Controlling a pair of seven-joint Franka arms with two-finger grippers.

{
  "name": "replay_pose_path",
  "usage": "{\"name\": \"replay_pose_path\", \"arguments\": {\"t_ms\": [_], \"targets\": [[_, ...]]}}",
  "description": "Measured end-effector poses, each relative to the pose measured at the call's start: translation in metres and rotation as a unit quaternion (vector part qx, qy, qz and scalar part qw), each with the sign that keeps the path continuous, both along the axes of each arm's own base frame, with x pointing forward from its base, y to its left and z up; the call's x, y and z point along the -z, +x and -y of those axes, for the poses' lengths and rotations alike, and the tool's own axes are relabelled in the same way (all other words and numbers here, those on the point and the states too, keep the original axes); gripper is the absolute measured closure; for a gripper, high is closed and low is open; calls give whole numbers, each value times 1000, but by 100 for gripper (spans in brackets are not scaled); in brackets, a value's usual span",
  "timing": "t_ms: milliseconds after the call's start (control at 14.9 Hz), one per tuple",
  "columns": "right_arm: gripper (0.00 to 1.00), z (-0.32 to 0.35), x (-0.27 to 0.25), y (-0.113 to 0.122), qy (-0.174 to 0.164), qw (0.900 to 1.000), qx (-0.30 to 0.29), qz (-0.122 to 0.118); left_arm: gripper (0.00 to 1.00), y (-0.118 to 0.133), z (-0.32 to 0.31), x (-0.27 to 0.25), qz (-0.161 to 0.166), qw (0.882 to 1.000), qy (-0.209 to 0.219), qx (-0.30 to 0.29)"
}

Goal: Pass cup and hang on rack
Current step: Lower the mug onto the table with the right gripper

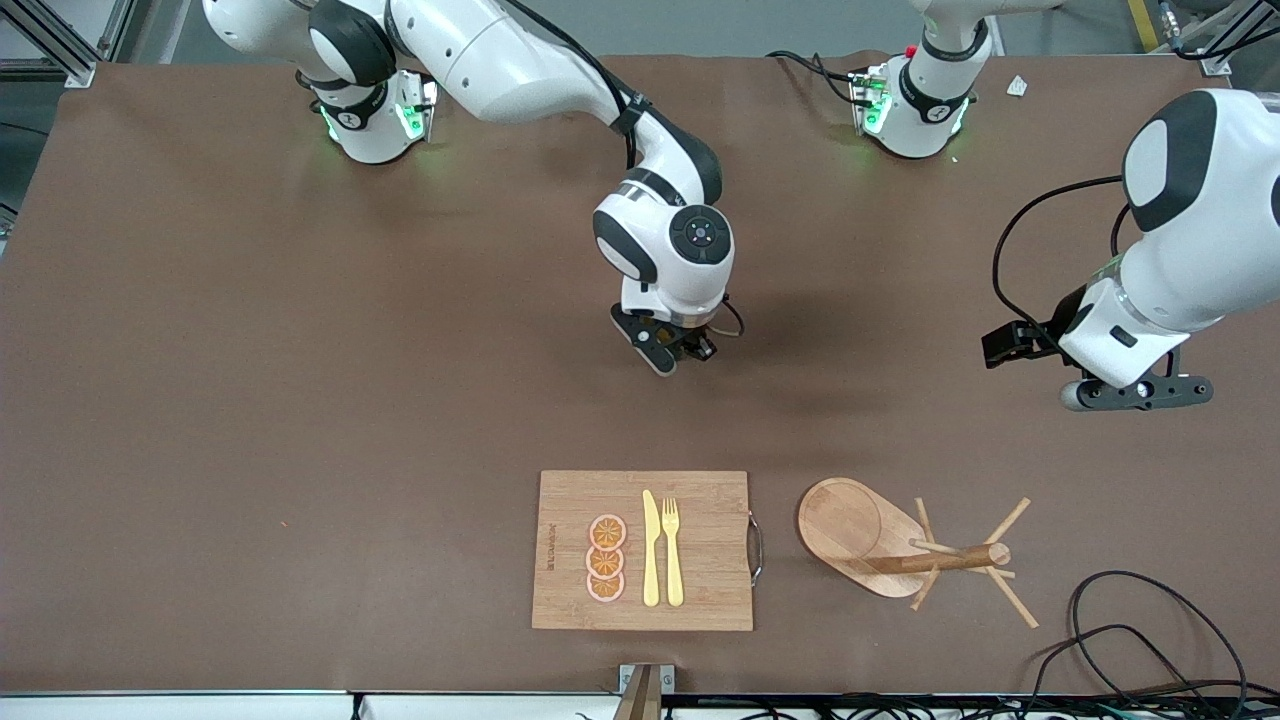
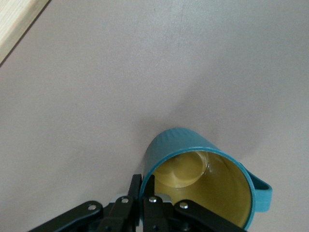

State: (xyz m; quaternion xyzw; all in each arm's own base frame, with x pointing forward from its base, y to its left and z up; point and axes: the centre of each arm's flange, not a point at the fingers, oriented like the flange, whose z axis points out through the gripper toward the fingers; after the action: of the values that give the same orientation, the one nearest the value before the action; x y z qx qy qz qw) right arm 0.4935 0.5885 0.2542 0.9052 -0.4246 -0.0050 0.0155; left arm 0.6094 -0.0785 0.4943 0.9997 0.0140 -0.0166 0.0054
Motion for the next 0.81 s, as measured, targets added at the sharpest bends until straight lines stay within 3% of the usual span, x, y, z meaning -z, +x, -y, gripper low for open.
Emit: {"name": "replay_pose_path", "arguments": {"t_ms": [134, 672, 739, 806], "targets": [[87, 0, -1, 3, 4, 1000, 1, 4, 0, 1, 2, 1, 4, 1000, -1, 1], [7, -1, -33, 7, 22, 1000, 3, 16, 0, -3, 31, 2, 10, 1000, -3, 25], [0, 1, -41, 8, 20, 1000, 4, 14, 0, -3, 33, 2, 10, 1000, -4, 27], [0, 6, -51, 11, 17, 1000, 2, 12, 0, -4, 36, 1, 10, 999, -4, 30]]}}
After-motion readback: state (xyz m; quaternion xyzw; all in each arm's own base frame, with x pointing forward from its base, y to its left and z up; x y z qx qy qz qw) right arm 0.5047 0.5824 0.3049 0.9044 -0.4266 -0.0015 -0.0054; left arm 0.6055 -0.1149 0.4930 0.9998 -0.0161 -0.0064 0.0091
